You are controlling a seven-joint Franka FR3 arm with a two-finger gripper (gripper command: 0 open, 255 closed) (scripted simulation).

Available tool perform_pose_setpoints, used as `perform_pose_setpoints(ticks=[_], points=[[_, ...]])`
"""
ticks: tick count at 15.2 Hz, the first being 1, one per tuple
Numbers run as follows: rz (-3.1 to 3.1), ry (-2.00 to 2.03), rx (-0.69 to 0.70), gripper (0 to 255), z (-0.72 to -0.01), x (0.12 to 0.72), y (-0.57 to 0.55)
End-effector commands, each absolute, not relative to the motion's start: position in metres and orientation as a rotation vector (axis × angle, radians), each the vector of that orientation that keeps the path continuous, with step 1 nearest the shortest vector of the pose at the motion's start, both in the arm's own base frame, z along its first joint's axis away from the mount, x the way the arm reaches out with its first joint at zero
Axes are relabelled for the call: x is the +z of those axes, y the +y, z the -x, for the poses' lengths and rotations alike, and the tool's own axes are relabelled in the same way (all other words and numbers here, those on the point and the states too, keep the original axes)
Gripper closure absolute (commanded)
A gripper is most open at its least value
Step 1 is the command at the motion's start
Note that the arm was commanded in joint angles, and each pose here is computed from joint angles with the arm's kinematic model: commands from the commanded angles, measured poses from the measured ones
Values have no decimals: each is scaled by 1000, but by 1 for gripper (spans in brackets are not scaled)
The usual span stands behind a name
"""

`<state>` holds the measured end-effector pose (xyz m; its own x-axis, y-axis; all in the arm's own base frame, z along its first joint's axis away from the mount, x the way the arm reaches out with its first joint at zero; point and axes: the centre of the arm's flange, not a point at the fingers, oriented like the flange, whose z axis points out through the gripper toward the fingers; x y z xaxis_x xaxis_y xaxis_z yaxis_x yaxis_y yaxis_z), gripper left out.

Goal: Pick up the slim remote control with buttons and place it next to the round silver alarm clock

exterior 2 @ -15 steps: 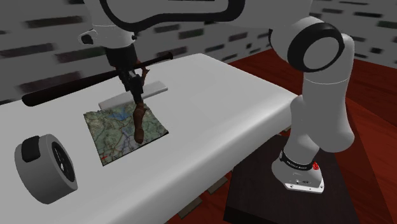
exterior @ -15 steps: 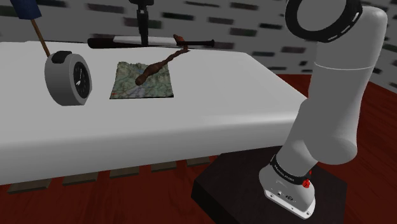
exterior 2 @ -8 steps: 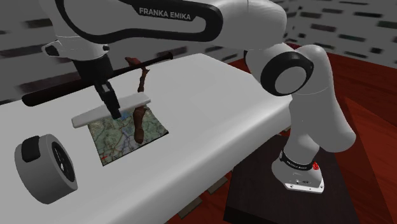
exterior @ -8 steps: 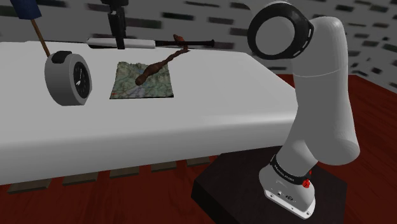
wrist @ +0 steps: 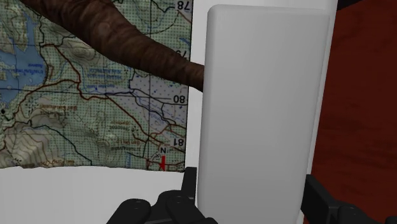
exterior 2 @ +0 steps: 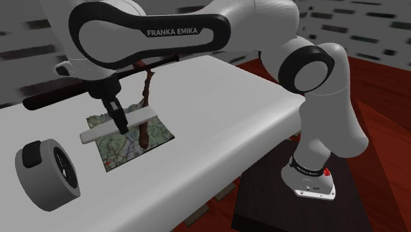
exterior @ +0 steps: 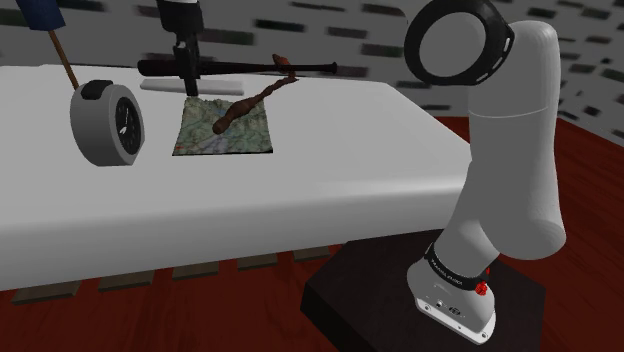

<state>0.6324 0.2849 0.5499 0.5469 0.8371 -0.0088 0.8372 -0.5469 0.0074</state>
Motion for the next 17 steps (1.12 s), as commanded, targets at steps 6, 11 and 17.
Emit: perform_pose_setpoints(ticks=[6, 11, 17], points=[[-2753, 1491, -5, 255, -633, 513, 285], [-2753, 1491, -5, 255, -633, 487, 285], [-2753, 1491, -5, 255, -633, 455, 285]])
